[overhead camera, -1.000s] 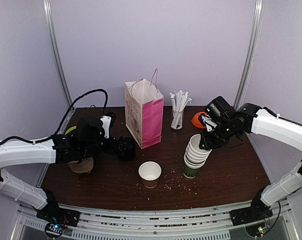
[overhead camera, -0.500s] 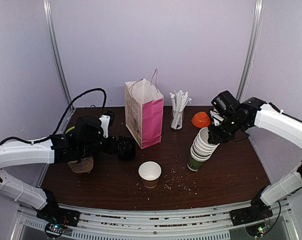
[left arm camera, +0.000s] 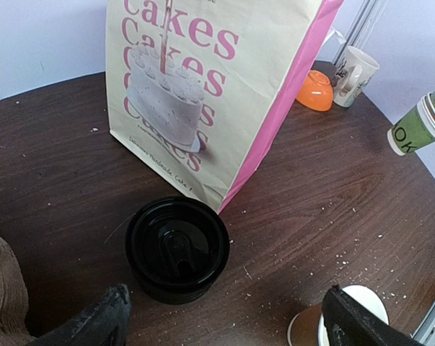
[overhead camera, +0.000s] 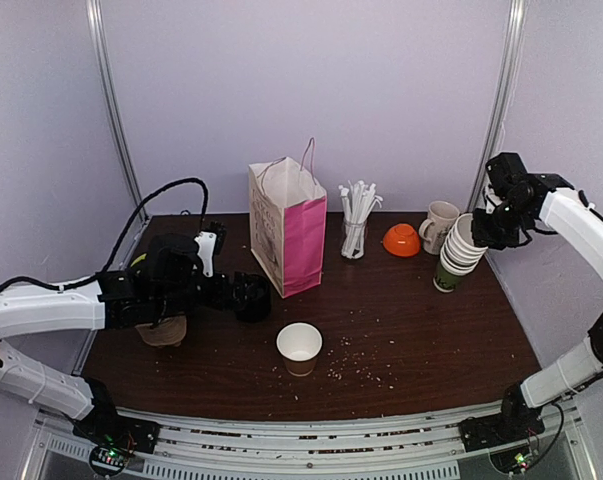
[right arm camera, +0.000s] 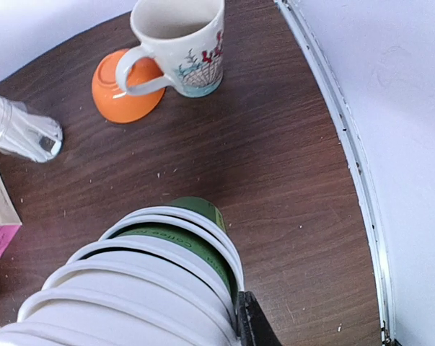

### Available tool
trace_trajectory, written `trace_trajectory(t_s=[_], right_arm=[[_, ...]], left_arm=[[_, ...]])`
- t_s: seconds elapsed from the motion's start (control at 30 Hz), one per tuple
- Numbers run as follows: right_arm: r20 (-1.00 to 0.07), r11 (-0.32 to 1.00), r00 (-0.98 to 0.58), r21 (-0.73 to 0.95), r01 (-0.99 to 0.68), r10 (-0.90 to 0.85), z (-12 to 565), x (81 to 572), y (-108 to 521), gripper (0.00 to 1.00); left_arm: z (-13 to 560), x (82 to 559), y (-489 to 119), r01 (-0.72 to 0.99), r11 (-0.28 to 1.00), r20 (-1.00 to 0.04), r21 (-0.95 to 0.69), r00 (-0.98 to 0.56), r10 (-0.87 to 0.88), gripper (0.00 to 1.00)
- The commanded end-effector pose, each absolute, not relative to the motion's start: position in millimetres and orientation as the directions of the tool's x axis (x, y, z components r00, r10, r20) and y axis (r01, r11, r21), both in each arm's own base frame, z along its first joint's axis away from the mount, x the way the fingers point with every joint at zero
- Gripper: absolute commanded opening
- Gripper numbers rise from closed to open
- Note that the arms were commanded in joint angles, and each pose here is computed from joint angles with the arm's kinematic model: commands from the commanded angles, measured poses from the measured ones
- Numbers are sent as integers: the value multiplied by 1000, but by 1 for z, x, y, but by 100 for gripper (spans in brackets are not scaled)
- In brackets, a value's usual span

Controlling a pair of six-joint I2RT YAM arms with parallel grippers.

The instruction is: Pack the takeout coffee

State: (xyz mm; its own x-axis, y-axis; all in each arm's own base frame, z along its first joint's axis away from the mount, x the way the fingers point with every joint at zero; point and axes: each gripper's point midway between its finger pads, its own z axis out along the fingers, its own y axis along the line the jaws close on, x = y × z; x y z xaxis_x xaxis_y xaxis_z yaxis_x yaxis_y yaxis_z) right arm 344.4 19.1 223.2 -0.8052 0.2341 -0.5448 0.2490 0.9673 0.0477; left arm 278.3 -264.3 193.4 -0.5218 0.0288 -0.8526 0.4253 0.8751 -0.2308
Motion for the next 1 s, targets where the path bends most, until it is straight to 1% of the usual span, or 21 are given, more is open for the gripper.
trace_trajectory(t_s=[0.0,0.1,0.2,0.43,0.6,0.67,0.97], right_arm=[[-586,931,-730,138,337,351,237,371,-7,5],[-595,917,-712,119,381,373,240,385,-21,5],[-567,907,-723,117,404,395,230,396,-30,5],[-512,907,-763,83,412,394,208,412,-35,5],[-477,912,-791,58,406,383,192,416,-36,8],[-466,913,-799,53,404,380,188,416,-37,12],[-470,916,-798,57,398,376,191,415,-38,41]], left_arm=[[195,276,-267,424,854,-842,-299,-539,-27,96],[189,273,-269,423,849,-829,-317,-559,-31,96],[187,273,-270,426,846,-827,-321,-562,-31,96],[189,272,-269,434,843,-830,-318,-558,-26,95],[188,272,-271,438,842,-826,-315,-563,-16,95],[187,271,-271,438,843,-824,-314,-566,-13,95],[189,272,-272,438,842,-823,-315,-568,-12,95]])
